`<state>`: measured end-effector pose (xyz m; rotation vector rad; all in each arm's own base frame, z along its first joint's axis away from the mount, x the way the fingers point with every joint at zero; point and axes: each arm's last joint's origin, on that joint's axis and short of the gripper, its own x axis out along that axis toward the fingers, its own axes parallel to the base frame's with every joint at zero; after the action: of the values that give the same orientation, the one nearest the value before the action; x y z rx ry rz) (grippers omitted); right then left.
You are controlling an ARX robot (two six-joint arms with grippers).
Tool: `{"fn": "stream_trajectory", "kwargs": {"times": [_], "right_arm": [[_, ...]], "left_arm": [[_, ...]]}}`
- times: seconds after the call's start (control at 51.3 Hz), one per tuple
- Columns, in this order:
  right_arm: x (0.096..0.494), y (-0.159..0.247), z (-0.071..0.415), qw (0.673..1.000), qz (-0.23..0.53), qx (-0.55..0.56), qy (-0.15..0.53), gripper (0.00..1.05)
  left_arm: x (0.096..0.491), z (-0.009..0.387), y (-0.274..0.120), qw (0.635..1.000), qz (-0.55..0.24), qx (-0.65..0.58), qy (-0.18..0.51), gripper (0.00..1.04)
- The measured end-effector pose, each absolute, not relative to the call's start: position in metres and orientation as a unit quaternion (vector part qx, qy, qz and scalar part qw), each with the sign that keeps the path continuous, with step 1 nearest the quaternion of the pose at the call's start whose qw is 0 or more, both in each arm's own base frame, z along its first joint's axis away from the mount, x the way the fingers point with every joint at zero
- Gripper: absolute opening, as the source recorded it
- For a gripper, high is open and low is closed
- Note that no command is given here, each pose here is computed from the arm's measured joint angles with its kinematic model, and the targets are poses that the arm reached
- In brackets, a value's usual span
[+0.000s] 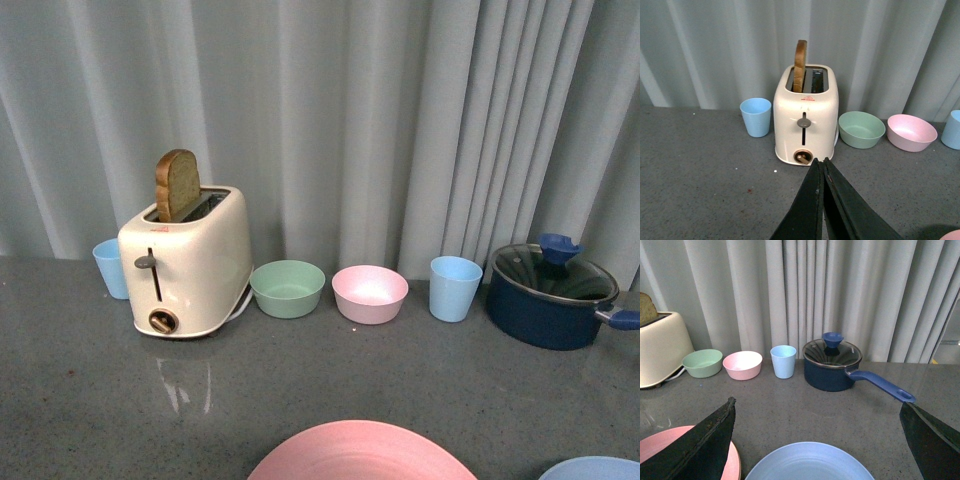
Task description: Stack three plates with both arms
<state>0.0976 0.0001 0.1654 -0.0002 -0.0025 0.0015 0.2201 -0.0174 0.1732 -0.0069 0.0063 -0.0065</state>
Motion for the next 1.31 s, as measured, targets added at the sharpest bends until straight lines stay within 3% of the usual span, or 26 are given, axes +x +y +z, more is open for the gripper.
{"fn": "stream_trajectory", "kwargs": {"times": [0.488, 1.307], "right_arm": [[0.098, 0.0, 0.165, 1.0, 0.001, 0.0, -0.001, 0.97], [0.098, 0.0, 0.165, 1.0, 0.001, 0.0, -0.001, 0.97]], "left_arm": [[0.167, 0.161, 0.0, 1.0, 0.0, -0.003, 0.009, 0.04], [0.12, 0.176, 0.0, 1.0, -0.001, -0.003, -0.015, 0.04]]}}
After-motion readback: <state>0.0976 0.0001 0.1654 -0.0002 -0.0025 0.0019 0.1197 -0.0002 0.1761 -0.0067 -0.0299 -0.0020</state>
